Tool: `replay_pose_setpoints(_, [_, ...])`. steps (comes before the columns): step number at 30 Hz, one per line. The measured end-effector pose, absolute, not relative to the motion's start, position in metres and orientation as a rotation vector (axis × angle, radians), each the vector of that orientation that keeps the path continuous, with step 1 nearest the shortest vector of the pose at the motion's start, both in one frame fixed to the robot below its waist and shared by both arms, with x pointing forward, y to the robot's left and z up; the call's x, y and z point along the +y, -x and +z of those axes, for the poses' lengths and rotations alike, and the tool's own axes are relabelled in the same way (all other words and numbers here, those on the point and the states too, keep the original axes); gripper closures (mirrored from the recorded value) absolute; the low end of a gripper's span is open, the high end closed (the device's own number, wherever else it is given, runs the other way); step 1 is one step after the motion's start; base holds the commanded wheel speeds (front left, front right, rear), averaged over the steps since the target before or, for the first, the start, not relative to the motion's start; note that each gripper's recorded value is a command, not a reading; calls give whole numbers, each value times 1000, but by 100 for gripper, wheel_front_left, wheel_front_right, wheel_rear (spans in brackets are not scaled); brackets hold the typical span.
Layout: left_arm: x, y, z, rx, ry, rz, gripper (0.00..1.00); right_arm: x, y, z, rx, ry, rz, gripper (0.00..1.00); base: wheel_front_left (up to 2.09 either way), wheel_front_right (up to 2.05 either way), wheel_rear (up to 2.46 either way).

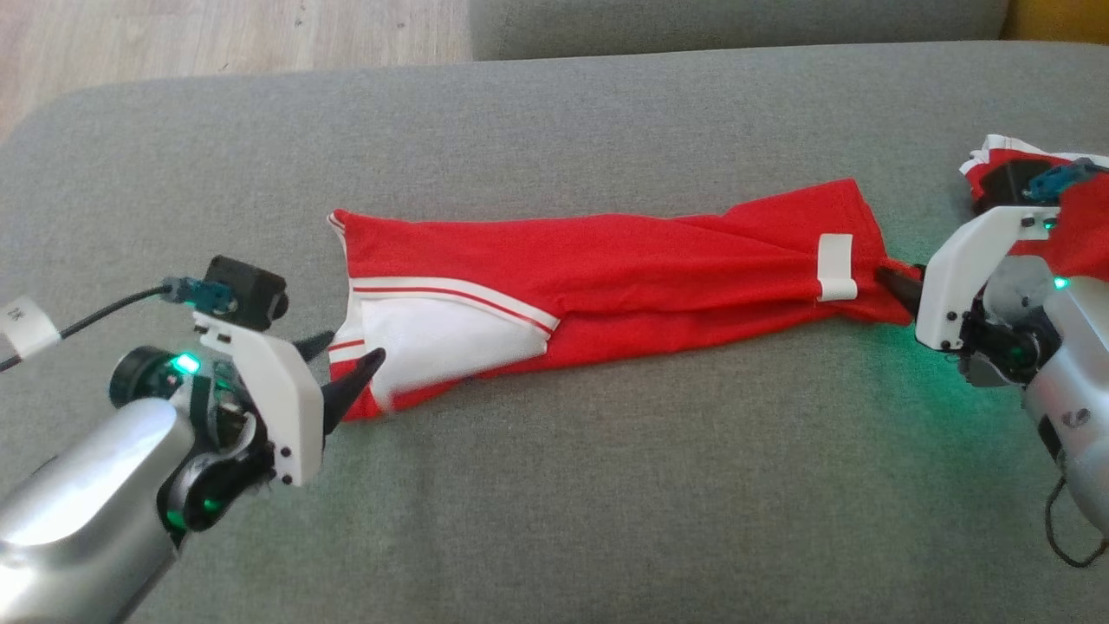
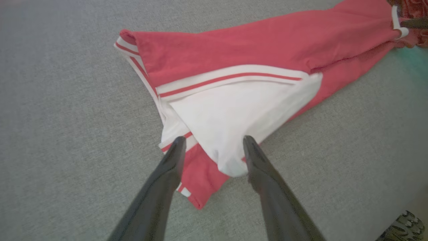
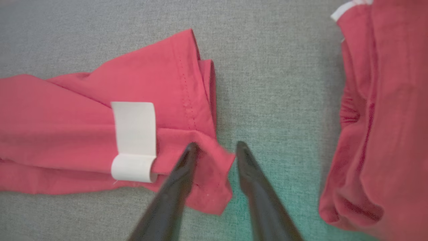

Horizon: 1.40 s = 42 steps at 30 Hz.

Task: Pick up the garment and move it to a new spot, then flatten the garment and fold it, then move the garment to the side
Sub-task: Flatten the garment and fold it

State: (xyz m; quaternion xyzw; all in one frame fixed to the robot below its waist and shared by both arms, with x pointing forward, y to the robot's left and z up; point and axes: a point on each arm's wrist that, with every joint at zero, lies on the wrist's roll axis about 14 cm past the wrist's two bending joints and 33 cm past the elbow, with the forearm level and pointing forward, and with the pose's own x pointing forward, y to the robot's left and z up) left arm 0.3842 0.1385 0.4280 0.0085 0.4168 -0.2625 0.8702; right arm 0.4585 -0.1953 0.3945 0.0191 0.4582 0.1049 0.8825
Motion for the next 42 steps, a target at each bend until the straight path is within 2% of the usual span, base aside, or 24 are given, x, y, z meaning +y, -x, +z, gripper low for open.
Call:
replay_pose_setpoints(6, [140,-398,437,779,-7,-509,0,-211,-459,396,929,-86,154,0,0,0,0])
replay_pose_setpoints(10, [147,-416,455,651,6,-449,0,-210,-469,410,839,-94,150,0,0,0,0])
replay_pose_setpoints(17, [157,-459,533,226,162,-297,0,-177,-519,507,336,-193,205,0,0,0,0])
replay_pose_setpoints(21, [167,-461,569,16,233,-238,0,-152,-520,554,105,-301,242,0,0,0,0])
replay_pose_setpoints(24, [173,-452,569,-38,256,-201,0,-135,-511,573,-7,-376,268,0,0,0,0])
replay_pose_setpoints(30, [178,-439,563,-66,289,-136,0,-139,-497,578,-82,-457,228,0,0,0,0])
replay_pose_setpoints(35, [170,-421,555,-97,289,-115,0,-140,-477,584,-166,-444,188,0,0,0,0])
replay_pose_setpoints(42, [165,-389,519,-50,281,-79,0,-148,-420,509,-30,-354,123,0,0,0,0])
